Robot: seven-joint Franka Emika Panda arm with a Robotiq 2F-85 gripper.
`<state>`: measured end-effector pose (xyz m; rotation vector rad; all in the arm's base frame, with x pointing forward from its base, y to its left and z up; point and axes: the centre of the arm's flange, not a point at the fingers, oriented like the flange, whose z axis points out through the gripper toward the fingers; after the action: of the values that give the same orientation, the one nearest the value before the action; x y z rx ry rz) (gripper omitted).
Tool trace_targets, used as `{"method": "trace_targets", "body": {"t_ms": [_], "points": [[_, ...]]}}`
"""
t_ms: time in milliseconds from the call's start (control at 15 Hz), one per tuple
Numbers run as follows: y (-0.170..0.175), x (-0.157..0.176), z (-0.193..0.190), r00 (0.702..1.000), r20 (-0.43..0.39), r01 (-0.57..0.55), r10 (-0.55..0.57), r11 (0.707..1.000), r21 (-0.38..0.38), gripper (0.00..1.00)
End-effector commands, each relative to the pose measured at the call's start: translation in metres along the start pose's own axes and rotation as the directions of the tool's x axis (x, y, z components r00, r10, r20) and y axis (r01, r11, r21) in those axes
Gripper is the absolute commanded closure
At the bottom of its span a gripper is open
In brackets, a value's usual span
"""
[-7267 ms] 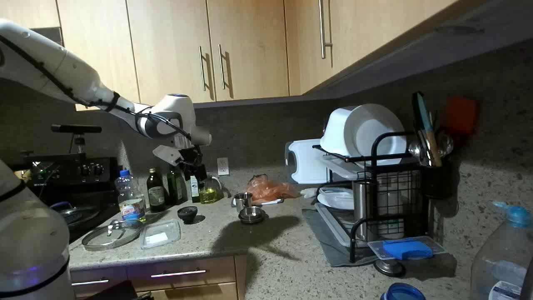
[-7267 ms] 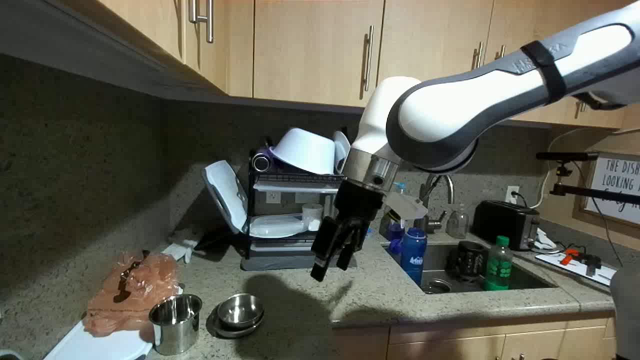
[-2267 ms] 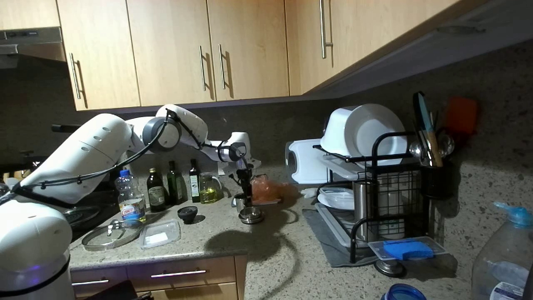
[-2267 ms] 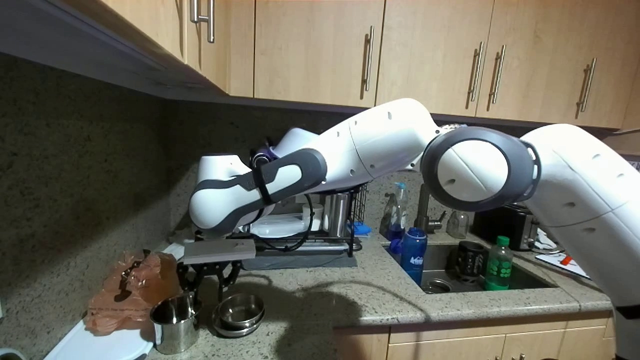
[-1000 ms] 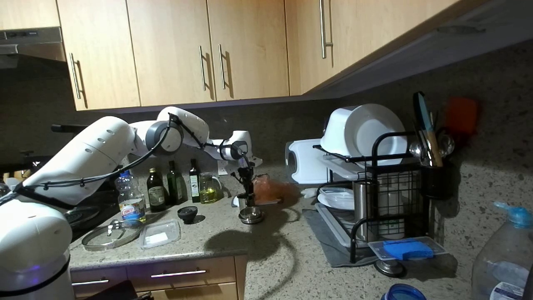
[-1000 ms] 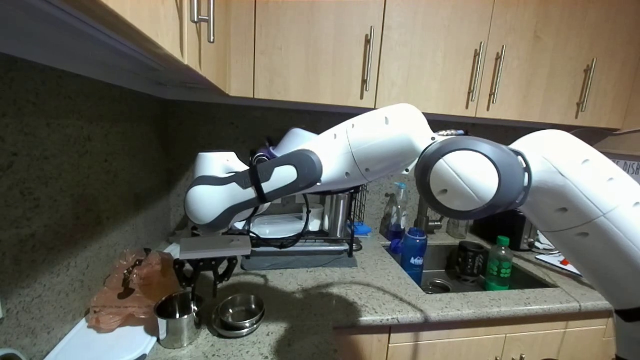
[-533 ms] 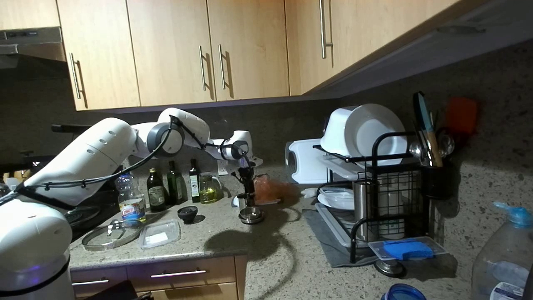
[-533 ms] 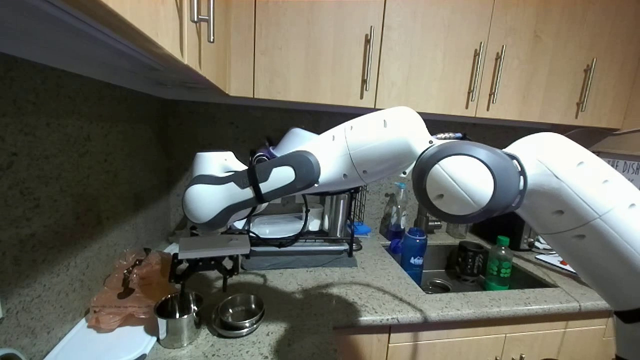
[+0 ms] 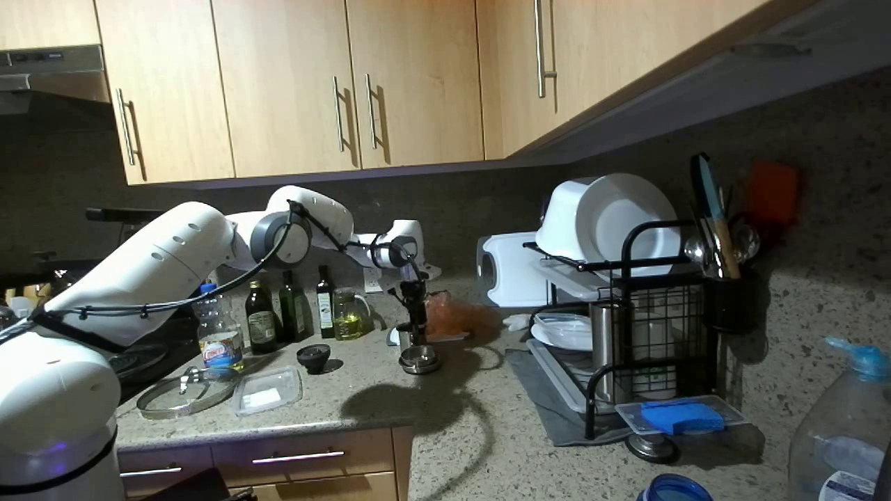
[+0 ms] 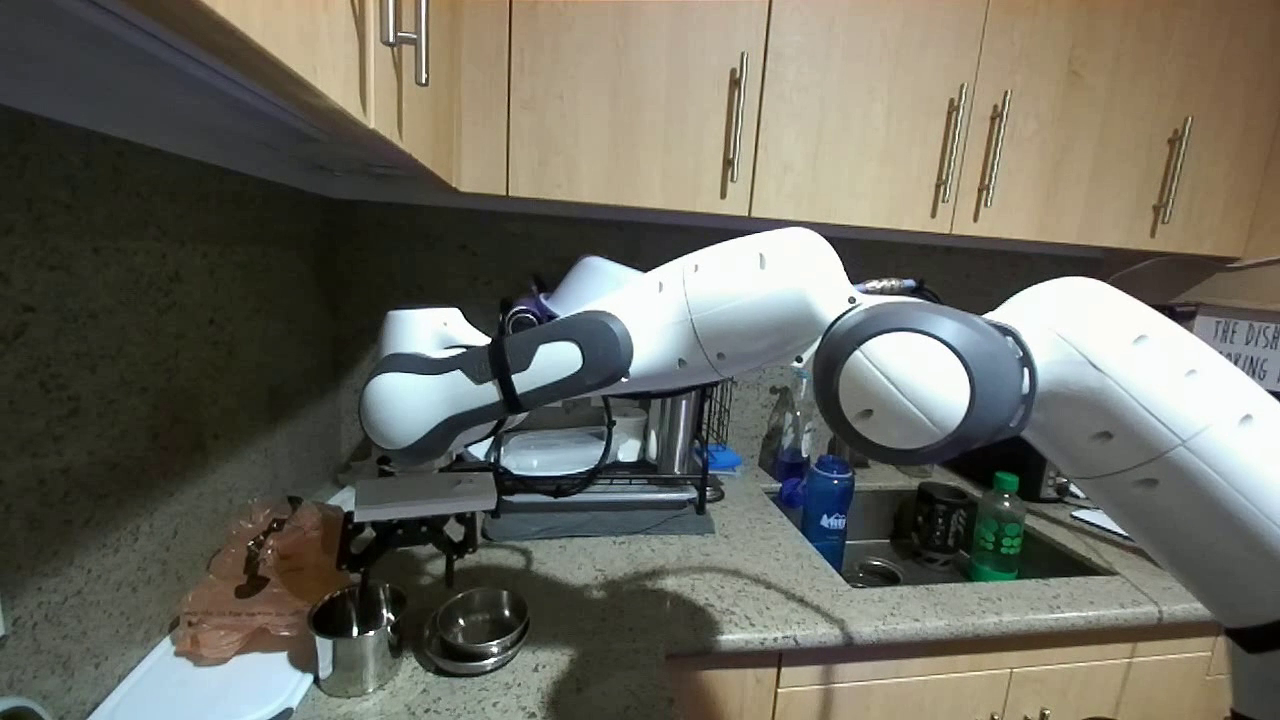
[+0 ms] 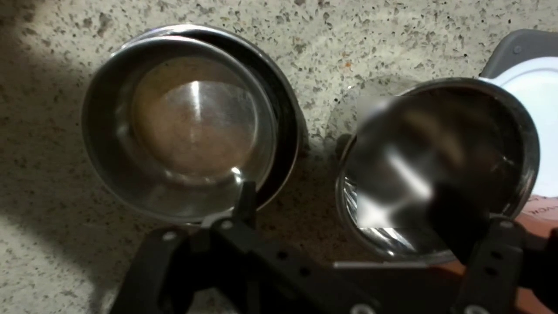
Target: Put the tin cup into the tin bowls
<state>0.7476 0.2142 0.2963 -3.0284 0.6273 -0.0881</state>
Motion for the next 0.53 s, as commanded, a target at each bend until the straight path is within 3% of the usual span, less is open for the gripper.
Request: {"method": "trace_targets", "body": {"t_ms": [0,467], "points": [[-0.0083,0.0116,0.0014,1.000,0.025,-0.004,0.004,1.000,-0.007,0.00],[-0.0098,0.0101,0.0058,1.000,0.030,-0.004,0.004,1.000,-0.001,0.00]]}}
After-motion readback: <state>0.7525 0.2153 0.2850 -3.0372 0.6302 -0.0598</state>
